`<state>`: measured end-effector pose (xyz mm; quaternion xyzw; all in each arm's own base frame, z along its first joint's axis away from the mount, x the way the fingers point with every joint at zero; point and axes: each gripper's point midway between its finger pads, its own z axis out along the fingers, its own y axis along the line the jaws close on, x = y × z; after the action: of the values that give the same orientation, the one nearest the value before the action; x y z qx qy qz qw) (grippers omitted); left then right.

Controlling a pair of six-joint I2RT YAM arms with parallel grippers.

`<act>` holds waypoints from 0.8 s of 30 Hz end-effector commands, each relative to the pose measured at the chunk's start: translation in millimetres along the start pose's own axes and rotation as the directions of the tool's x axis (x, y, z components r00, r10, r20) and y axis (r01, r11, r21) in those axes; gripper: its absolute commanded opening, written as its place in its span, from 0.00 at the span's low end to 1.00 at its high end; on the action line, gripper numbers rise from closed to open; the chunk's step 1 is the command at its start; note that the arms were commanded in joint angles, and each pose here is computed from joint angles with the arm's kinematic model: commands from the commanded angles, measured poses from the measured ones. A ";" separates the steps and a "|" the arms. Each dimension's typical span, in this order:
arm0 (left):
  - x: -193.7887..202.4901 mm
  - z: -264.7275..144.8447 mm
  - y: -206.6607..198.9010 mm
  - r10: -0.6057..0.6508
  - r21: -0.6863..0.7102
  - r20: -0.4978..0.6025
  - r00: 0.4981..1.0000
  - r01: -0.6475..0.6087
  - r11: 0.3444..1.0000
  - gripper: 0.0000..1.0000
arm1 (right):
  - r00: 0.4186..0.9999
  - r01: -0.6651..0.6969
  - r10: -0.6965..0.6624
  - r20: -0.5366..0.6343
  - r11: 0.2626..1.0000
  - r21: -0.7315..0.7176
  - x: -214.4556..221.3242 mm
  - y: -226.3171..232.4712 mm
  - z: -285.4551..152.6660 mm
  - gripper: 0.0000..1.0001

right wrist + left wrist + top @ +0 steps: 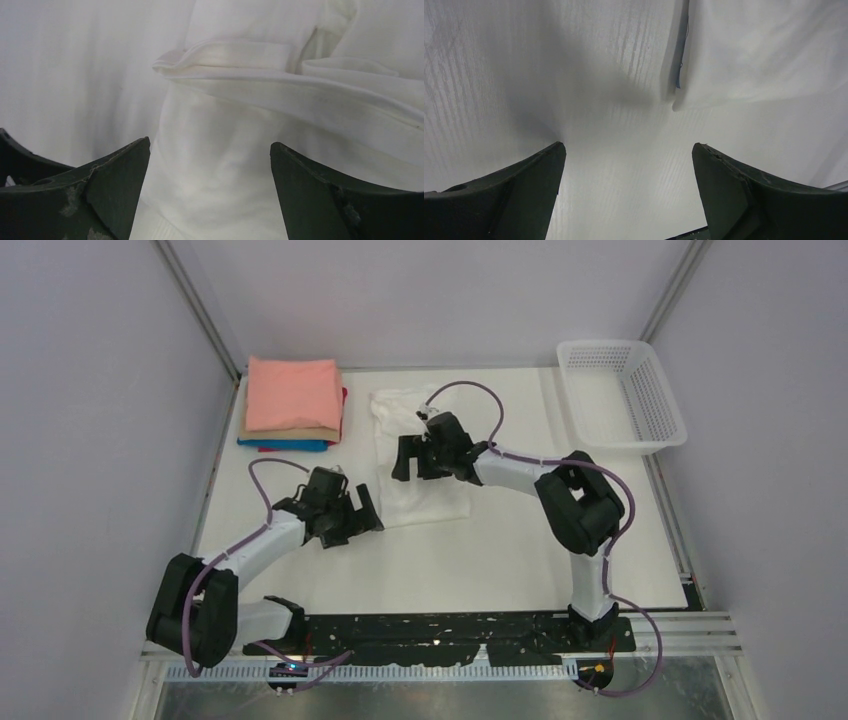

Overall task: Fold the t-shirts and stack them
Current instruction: Grab one side of the 2/3 rectangular tshirt with both arms

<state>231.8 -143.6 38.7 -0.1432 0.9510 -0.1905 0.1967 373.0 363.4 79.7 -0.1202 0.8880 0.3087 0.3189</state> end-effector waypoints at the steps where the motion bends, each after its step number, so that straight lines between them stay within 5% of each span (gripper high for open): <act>1: -10.1 -5.0 -3.4 0.005 0.012 0.053 0.999 -0.006 1.000 1.00 | 0.996 -0.007 0.008 0.084 1.000 -0.007 -33.2 2.6 15.8 0.95; 13: -17.2 -3.4 -19.0 -0.009 0.072 0.061 0.998 0.005 0.997 1.00 | 0.952 0.065 -0.120 0.281 0.979 0.195 -152.7 -8.7 14.5 0.95; 18: -20.0 4.2 -34.4 -0.018 0.121 0.039 0.999 0.013 0.993 0.96 | 0.953 0.068 -0.125 0.276 0.976 0.207 -132.5 -9.1 -34.3 0.95; 24: -19.6 23.6 -49.5 -0.028 0.116 0.001 1.000 0.027 0.993 0.79 | 0.958 -0.037 -0.028 0.284 0.974 0.223 -53.9 -37.3 -96.8 0.95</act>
<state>249.1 -166.2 37.2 -0.1478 0.9450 -0.2205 0.1912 409.5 298.9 132.8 -0.0719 0.8802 0.2032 0.4227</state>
